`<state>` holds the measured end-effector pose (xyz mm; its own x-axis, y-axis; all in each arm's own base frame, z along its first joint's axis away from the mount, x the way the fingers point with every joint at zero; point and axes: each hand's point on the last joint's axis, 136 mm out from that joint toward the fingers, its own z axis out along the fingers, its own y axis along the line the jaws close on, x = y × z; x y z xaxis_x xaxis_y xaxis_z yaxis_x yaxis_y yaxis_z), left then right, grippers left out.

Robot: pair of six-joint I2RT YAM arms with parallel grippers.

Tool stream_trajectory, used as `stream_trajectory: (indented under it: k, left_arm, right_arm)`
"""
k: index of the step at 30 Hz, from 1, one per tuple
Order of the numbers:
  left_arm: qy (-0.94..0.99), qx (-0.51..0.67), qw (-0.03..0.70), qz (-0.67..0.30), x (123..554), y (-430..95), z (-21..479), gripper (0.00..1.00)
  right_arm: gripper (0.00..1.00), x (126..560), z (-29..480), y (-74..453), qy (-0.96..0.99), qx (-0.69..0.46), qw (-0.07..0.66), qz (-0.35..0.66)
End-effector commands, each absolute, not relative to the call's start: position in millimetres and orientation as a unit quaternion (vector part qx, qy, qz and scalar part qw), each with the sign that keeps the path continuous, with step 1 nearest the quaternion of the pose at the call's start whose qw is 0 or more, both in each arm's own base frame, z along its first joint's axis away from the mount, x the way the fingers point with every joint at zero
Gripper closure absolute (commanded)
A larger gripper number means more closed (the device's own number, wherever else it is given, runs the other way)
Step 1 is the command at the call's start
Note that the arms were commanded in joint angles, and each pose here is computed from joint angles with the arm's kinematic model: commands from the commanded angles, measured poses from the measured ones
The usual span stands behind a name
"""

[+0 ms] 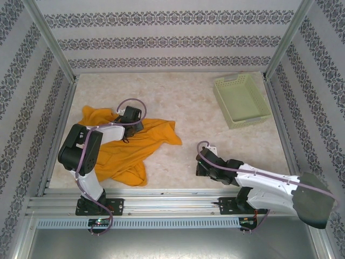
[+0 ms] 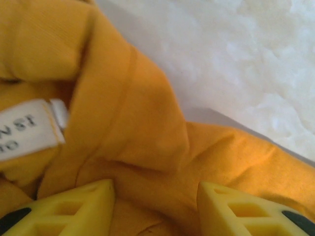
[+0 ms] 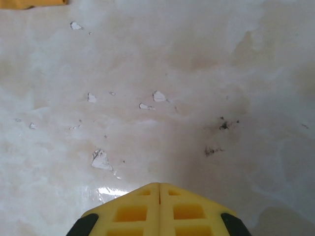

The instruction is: Fold the inside-out t-shirt

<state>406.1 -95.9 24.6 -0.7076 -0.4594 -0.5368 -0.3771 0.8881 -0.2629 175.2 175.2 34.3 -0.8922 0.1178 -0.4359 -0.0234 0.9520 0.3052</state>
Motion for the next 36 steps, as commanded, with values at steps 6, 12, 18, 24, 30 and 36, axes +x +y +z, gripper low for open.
stream_trajectory:
  k: [6, 12, 18, 24, 30, 36]
  left_arm:
    - [0.954, -0.143, 0.245, -0.097, 367.4, -141.0, 26.6, 0.52]
    - [0.952, -0.107, 0.266, -0.104, 347.2, -164.9, 56.9, 0.51]
    - [0.953, -0.093, 0.253, -0.136, 332.8, -183.2, 50.9, 0.51]
    - [0.961, -0.090, 0.225, -0.134, 325.9, -185.2, 26.3, 0.53]
    - [0.968, -0.088, 0.197, -0.131, 315.7, -186.7, 7.4, 0.55]
    - [0.971, -0.086, 0.186, -0.125, 301.8, -181.6, -3.6, 0.55]
  right_arm:
    - [0.65, 258.0, 82.7, 212.1, 0.936, 0.035, 0.278, 0.212]
    - [0.54, 309.2, 78.1, 243.3, 0.936, 0.029, 0.253, 0.242]
    - [0.64, 345.9, 60.1, 257.4, 0.946, 0.015, 0.247, 0.208]
    - [0.67, 357.7, 55.8, 271.1, 0.946, -0.005, 0.247, 0.207]
    - [0.67, 370.1, 49.2, 278.8, 0.952, -0.012, 0.239, 0.191]
    - [0.69, 377.7, 34.6, 281.7, 0.962, -0.022, 0.227, 0.150]
